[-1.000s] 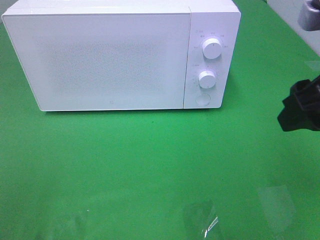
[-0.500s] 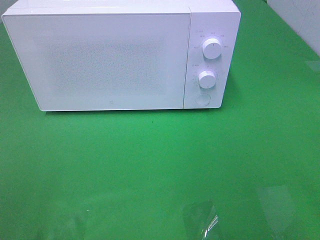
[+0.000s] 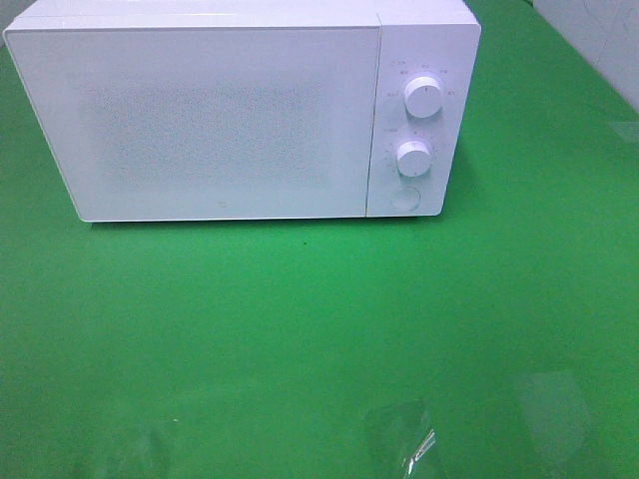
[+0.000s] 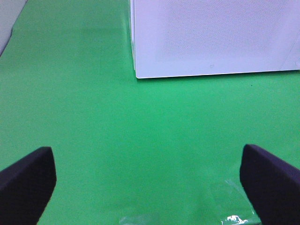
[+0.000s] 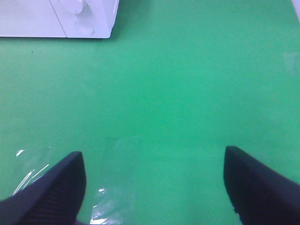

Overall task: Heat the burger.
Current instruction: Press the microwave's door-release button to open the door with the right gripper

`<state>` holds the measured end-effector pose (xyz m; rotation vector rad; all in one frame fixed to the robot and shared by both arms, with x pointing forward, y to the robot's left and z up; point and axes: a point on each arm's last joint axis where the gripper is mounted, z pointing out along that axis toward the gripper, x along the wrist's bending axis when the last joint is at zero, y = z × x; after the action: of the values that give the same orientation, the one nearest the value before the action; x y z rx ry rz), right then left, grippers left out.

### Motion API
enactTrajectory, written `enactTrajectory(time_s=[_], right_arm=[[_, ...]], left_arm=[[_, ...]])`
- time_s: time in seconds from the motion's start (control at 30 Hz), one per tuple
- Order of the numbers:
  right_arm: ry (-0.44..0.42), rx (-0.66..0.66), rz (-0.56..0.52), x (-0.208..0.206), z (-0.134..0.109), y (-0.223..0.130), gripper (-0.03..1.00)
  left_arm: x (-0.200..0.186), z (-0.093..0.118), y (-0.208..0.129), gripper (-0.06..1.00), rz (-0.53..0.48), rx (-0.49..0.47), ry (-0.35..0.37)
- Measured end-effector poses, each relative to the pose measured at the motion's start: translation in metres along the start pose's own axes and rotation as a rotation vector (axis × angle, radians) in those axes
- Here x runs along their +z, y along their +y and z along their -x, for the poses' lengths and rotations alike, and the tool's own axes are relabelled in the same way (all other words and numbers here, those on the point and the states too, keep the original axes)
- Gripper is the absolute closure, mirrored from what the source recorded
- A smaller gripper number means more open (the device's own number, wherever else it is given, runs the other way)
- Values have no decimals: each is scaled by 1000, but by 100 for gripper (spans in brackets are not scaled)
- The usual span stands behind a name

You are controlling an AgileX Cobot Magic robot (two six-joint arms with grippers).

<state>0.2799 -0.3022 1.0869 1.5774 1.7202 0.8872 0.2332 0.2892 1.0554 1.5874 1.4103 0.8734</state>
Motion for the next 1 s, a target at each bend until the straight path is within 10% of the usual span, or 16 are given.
enactTrajectory(time_s=[1.0], right_arm=[[-22, 56, 184, -18, -3, -51, 21]], left_arm=[[0, 0, 0, -4, 0, 0, 0]])
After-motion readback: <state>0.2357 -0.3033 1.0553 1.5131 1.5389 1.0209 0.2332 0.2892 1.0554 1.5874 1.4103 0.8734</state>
